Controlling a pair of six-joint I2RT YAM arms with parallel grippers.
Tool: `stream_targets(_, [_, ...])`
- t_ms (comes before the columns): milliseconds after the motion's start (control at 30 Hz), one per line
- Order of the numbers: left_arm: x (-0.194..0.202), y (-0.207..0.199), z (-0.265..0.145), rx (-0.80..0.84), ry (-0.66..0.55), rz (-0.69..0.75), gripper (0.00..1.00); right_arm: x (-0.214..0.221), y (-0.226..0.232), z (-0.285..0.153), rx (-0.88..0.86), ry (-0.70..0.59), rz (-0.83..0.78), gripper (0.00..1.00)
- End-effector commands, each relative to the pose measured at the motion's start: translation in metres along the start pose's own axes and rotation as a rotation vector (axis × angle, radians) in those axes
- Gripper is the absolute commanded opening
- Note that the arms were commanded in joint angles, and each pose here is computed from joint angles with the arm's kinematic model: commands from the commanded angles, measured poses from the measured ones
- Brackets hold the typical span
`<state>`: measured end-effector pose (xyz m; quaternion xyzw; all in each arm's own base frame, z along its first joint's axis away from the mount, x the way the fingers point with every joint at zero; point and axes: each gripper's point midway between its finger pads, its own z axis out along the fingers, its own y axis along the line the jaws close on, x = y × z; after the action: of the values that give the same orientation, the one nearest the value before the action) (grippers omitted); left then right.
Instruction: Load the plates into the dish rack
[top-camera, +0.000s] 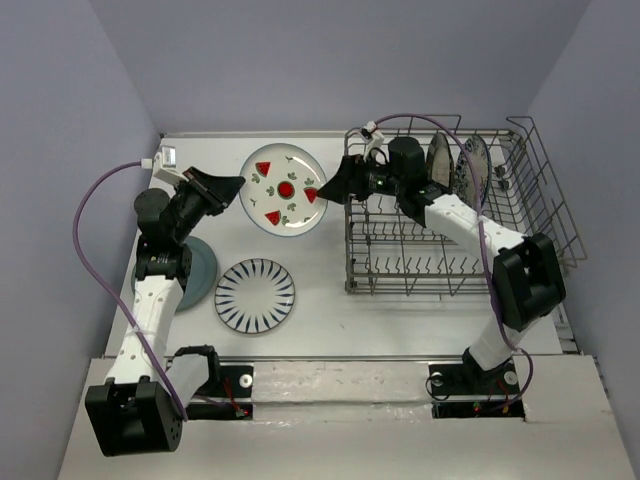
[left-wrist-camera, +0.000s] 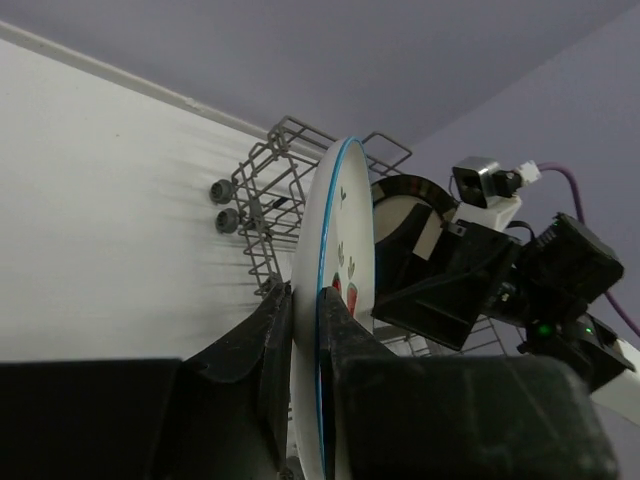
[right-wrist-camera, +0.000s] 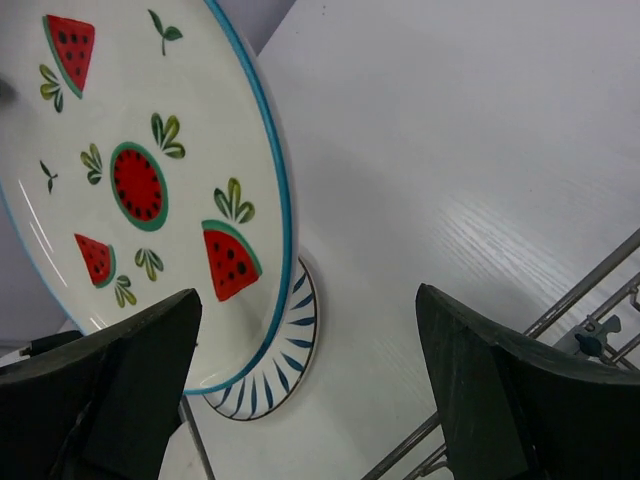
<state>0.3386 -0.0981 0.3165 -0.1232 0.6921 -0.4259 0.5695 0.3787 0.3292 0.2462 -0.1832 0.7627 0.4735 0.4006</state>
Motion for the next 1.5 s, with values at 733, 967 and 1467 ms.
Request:
stream_targets(733, [0.024, -0.033, -0.029, 0.179, 0.069, 0.141, 0.99, -0.079, 0.017, -0.084, 0.214, -0.32, -0.039, 0.07])
stream_targets(967, [0.047, -0.002, -0.037, -0.049, 0.087, 0.383, 0.99, -0.121, -0.036, -0.16, 0.706, -0.444, -0.134, 0.07])
stream_targets(1467, [0.086, -0.017, -0.046, 0.008, 0.169, 0.492, 0.99, -0.128, -0.109, -0.212, 1.24, -0.351, -0.239, 0.07])
